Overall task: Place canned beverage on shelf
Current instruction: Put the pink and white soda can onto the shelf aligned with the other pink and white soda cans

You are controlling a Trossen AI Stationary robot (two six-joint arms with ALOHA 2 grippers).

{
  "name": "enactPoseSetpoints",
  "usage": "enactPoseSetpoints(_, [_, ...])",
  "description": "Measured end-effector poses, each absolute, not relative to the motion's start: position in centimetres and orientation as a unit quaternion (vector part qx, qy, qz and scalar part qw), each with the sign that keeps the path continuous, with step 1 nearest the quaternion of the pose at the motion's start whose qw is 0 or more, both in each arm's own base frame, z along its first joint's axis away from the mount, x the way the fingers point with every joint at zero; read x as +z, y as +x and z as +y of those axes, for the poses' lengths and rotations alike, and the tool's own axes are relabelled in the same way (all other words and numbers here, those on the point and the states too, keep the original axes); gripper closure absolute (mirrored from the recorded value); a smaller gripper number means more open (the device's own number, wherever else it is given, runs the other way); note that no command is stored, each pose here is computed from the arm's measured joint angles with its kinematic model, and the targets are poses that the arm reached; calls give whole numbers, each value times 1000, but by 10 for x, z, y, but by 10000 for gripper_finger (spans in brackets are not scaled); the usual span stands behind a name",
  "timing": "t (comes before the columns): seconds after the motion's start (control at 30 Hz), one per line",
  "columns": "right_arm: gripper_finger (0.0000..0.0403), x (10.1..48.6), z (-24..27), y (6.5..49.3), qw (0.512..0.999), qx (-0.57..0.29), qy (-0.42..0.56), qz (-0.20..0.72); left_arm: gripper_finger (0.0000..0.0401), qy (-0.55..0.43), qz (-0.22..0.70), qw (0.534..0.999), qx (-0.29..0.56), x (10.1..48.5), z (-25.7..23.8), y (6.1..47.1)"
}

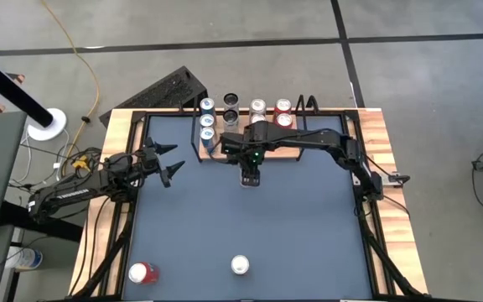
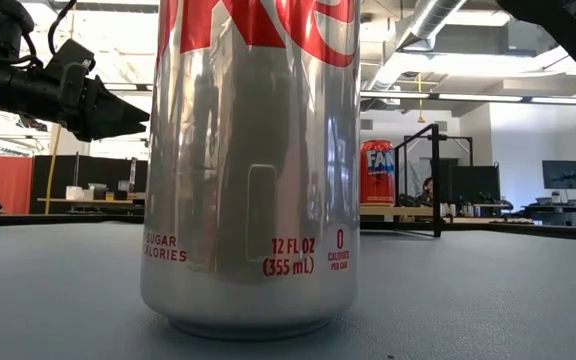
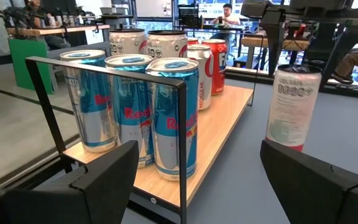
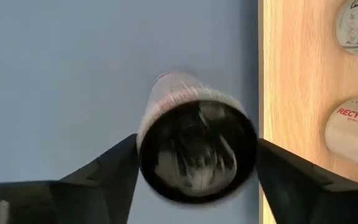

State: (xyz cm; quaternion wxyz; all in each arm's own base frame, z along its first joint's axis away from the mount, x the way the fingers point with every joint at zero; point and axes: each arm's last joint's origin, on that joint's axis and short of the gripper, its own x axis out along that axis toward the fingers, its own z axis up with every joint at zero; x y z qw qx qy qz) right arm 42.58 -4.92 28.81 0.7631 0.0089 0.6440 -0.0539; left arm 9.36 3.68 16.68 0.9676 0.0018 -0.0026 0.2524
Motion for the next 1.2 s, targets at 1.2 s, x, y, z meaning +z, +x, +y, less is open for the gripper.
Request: enactPoseSetpoints(1.2, [26, 313, -1, 282, 888, -23, -14, 459, 74, 2, -3, 968, 252, 167, 37, 94])
